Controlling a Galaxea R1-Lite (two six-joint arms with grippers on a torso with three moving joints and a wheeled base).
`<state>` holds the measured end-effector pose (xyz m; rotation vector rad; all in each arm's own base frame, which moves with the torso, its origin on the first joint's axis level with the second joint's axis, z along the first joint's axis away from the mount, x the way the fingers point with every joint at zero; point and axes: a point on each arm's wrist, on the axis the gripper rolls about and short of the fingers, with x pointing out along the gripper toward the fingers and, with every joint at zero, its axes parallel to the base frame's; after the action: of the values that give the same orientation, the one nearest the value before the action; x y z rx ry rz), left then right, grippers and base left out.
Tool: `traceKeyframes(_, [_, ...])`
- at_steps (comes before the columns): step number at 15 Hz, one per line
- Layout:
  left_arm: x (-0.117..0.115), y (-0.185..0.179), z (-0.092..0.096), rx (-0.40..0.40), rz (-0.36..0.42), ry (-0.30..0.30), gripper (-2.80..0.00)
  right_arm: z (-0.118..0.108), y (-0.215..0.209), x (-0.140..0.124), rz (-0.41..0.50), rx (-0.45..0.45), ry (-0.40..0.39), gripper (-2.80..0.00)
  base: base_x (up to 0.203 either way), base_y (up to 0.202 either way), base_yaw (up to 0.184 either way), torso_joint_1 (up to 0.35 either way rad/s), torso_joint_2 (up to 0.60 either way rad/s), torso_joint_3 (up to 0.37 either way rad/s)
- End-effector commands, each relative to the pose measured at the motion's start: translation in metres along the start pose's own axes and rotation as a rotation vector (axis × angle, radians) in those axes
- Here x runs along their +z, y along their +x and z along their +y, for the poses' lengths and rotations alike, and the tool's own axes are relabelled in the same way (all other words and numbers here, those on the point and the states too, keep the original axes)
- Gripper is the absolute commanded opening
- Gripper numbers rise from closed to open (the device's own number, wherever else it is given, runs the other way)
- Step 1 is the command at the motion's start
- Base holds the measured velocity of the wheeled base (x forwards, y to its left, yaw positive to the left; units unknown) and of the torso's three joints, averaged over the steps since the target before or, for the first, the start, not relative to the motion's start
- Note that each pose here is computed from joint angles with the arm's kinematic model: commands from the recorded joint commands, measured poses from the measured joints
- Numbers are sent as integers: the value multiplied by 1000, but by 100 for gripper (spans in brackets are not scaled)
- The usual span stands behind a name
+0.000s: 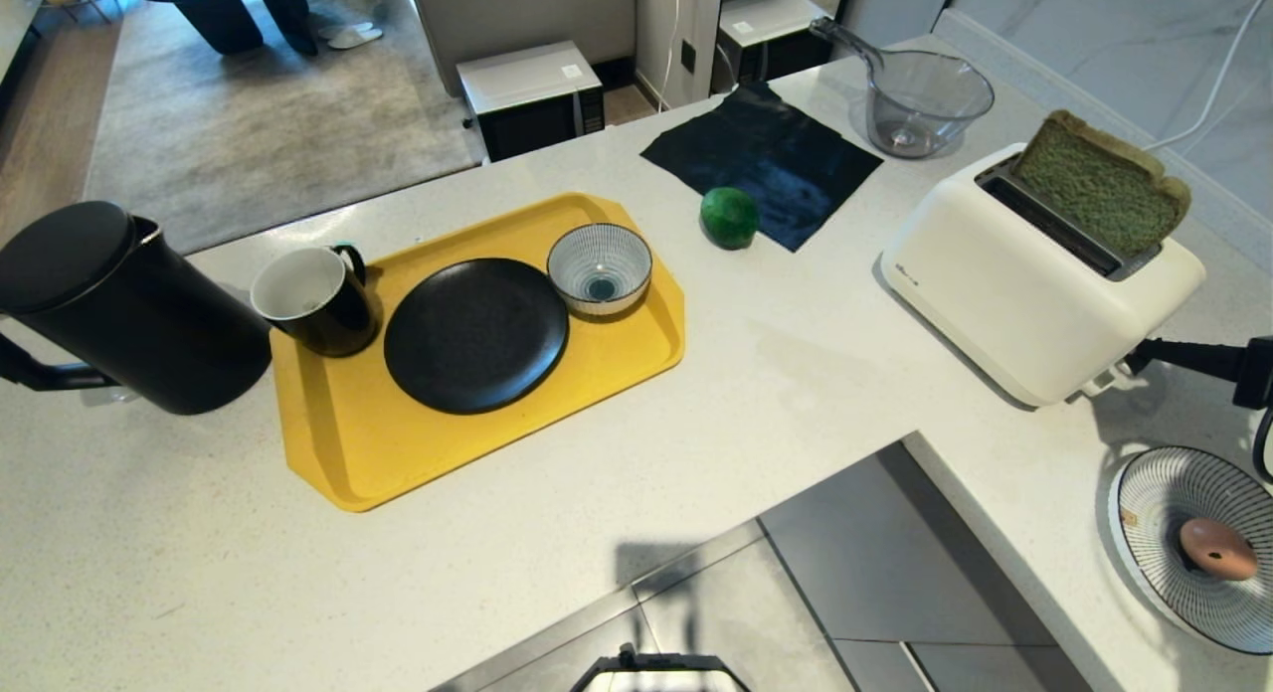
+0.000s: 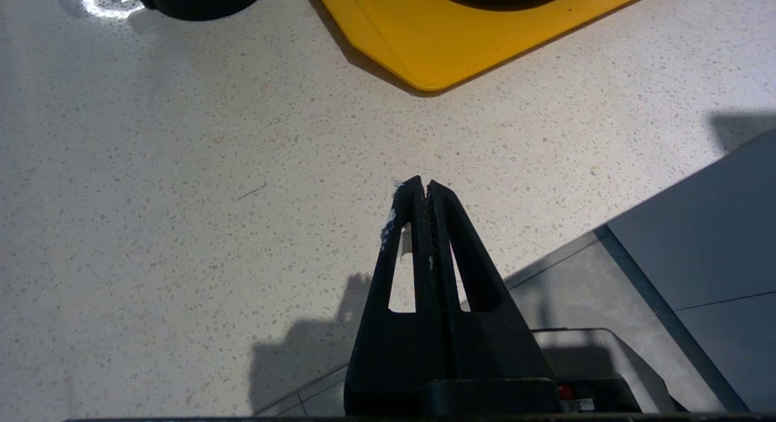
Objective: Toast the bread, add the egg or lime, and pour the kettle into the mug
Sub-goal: Use a bread toaster
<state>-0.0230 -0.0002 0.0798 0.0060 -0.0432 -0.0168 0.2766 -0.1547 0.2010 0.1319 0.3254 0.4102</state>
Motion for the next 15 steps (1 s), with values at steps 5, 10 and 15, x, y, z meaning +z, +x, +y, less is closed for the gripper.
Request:
traceKeyframes(5, [-5, 1, 0, 0, 14, 0, -280, -2, 5, 0, 6, 0, -6, -280, 0, 0, 0, 0, 0, 0])
traceKeyframes(10, [-5, 1, 0, 0, 14, 0, -280, -4, 6, 1, 6, -1, -7, -280, 0, 0, 0, 0, 0, 0])
traceKeyframes(15, [-5, 1, 0, 0, 14, 0, -280, -4, 6, 1, 7, -5, -6, -280, 0, 0, 0, 0, 0, 0])
